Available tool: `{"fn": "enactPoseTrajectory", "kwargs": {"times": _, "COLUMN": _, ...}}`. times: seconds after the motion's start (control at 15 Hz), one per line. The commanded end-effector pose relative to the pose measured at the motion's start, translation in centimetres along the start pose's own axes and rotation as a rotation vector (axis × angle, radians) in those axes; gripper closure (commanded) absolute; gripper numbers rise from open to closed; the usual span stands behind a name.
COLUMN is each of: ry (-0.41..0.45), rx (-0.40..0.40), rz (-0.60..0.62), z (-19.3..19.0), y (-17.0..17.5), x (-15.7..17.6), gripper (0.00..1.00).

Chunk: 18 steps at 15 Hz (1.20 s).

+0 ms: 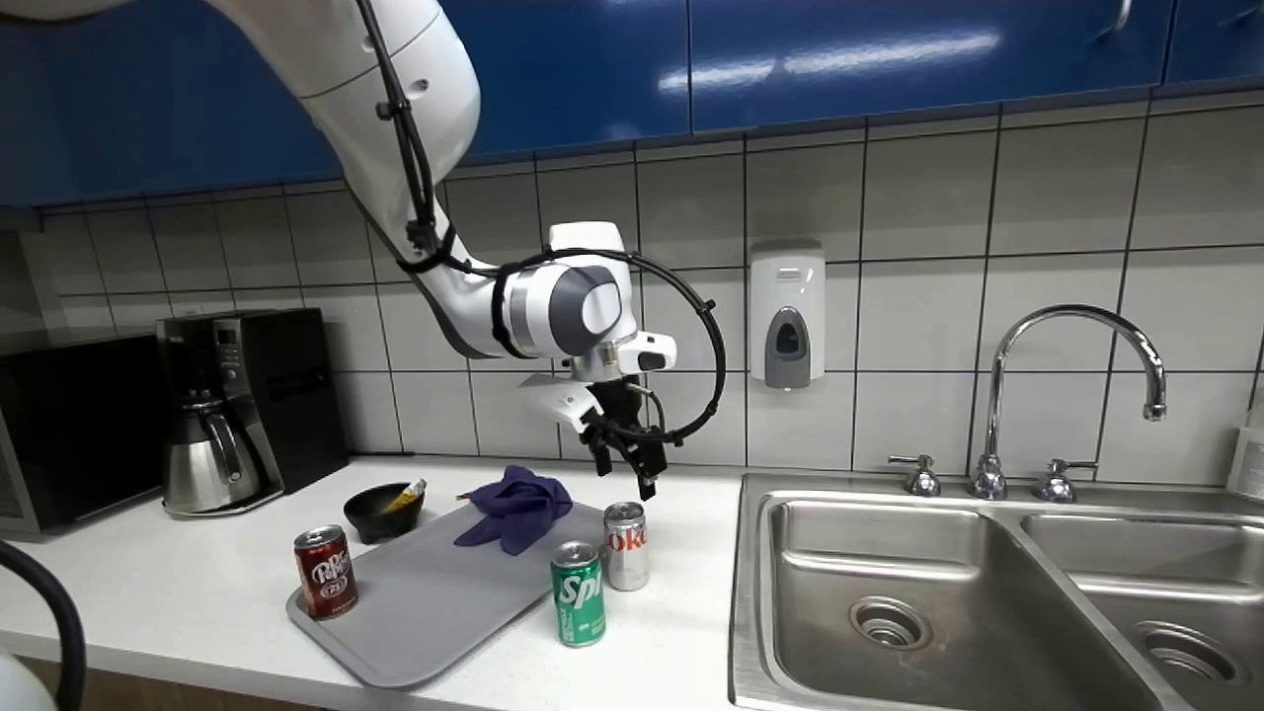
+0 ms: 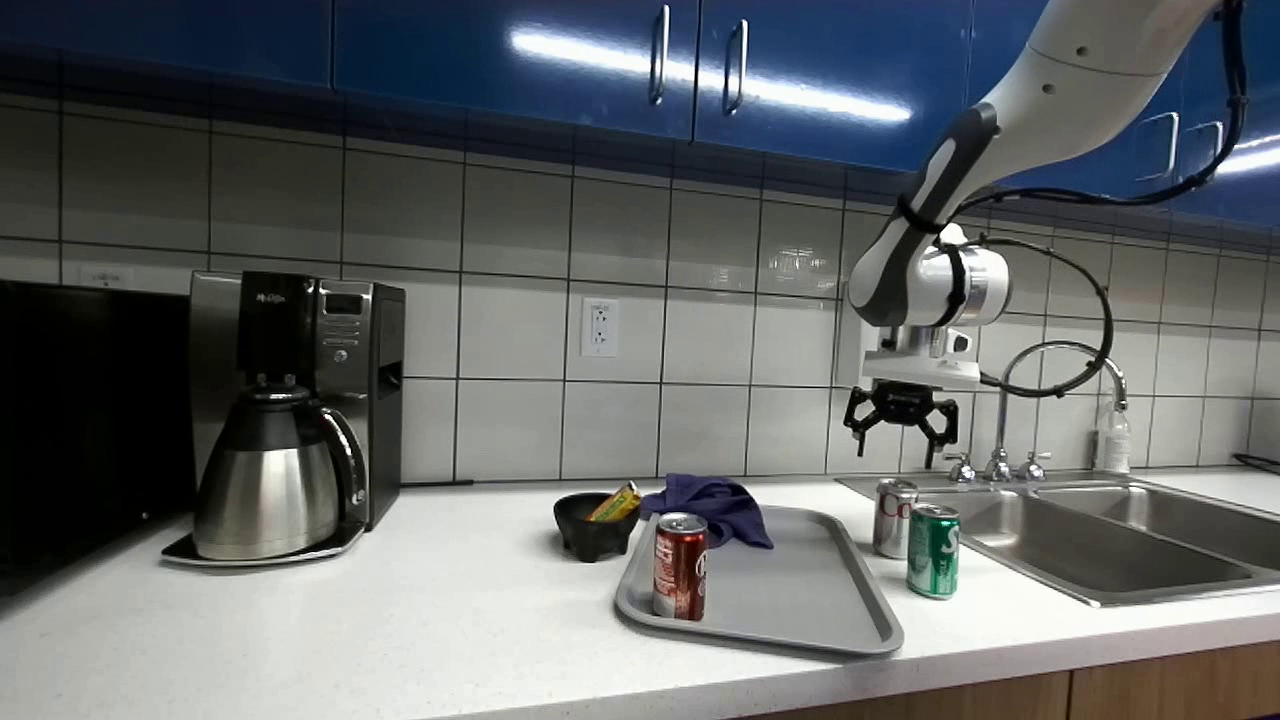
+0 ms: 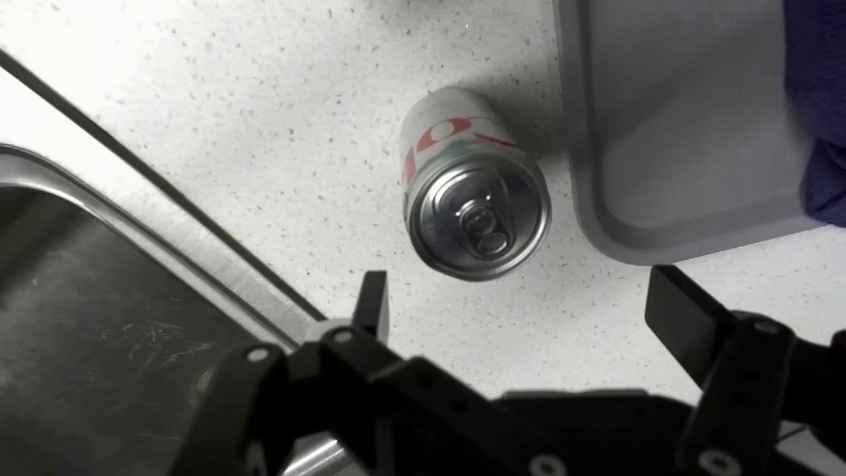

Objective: Take all three cans off of the tray

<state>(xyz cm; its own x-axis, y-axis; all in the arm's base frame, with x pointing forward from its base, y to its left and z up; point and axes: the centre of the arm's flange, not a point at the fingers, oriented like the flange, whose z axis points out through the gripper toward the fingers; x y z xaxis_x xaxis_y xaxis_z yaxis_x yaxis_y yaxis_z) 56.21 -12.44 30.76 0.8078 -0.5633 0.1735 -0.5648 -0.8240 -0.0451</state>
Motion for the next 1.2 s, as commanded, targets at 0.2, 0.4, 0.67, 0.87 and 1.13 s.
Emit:
{"fn": "enactPoseTrajectory", "kwargs": {"times": 0.2, "ry": 0.013, "rx": 0.040, "rz": -0.089, "z": -3.7, "y": -1.7, "x": -4.0, "gripper": 0.00}}
{"fn": "enactPoseTrajectory", "kwargs": {"times": 0.4, "ry": 0.013, "rx": 0.049, "rz": -0.137, "z": -4.3, "y": -3.7, "x": -6.0, "gripper": 0.00}}
{"fn": "enactPoseTrajectory", "kwargs": {"times": 0.67, "ry": 0.012, "rx": 0.054, "rz": -0.213, "z": -4.8, "y": -6.5, "x": -8.8, "gripper": 0.00}}
{"fn": "enactPoseTrajectory", "kwargs": {"times": 0.87, "ry": 0.004, "rx": 0.062, "rz": -0.271, "z": -5.1, "y": -8.6, "x": -11.0, "gripper": 0.00}}
{"fn": "enactPoseTrajectory", "kwargs": {"times": 1.13, "ry": -0.010, "rx": 0.076, "rz": -0.353, "z": -5.3, "y": -11.5, "x": -14.2, "gripper": 0.00}}
